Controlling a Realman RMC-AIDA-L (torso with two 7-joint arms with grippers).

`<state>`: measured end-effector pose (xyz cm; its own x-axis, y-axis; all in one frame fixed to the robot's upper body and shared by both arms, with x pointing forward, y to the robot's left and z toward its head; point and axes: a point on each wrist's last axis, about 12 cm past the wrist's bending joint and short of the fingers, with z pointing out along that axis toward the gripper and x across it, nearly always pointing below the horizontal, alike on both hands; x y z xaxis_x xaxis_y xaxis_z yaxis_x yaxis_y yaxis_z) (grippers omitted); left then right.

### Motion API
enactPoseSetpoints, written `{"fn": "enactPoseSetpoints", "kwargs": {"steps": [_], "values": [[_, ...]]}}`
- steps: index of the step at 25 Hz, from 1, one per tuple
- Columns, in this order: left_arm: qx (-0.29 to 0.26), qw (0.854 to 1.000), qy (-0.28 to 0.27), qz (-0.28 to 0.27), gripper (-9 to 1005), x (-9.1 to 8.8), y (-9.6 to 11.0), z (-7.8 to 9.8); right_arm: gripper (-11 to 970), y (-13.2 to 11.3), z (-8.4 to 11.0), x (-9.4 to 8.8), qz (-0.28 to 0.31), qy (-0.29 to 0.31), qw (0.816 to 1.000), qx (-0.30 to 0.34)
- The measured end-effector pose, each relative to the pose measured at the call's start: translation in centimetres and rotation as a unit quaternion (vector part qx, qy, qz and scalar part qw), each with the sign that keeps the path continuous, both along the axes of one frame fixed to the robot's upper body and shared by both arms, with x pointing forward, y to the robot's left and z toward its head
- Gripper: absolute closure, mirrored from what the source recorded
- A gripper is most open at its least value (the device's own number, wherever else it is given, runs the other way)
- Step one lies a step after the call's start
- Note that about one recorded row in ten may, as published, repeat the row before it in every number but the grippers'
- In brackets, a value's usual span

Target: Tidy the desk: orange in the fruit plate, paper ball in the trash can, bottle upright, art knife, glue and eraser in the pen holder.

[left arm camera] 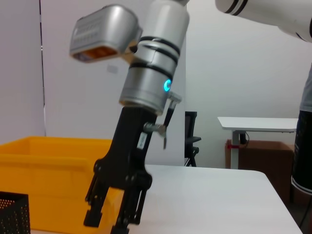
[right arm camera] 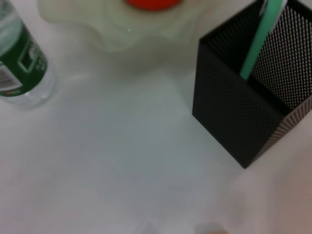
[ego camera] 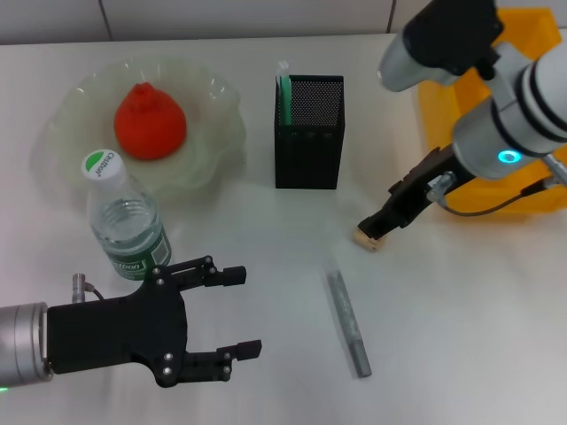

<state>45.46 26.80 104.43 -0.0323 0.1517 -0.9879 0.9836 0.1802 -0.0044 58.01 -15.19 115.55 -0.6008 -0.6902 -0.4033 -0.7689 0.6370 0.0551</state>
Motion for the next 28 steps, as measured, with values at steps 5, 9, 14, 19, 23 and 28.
{"fn": "enactPoseSetpoints", "kwargs": {"steps": [5,9,14,19,23,28], "values": [[0.0,1.0,0.0,0.0,208,0.0,0.0,0.0,280,1.0,-1.4,0.6,0.013,0.01,1.0,-0.021],[-0.002,1.0,0.003,0.0,208,0.1,-0.1,-0.1,287,1.6,-2.1,0.8,0.02,0.013,0.999,-0.032],[-0.002,1.0,0.004,-0.001,208,0.1,-0.2,-0.1,296,1.9,-2.8,1.1,0.019,0.018,0.999,-0.041],[-0.001,1.0,0.004,-0.001,208,0.1,-0.2,-0.1,323,2.0,-3.2,1.4,0.015,0.019,0.999,-0.041],[-0.001,1.0,0.004,-0.001,208,0.1,-0.2,-0.1,404,2.0,-3.4,1.5,0.013,0.021,0.999,-0.042],[0.0,1.0,0.004,-0.001,208,0.1,-0.1,-0.1,506,2.0,-3.7,1.5,0.011,0.026,0.999,-0.043]]}}
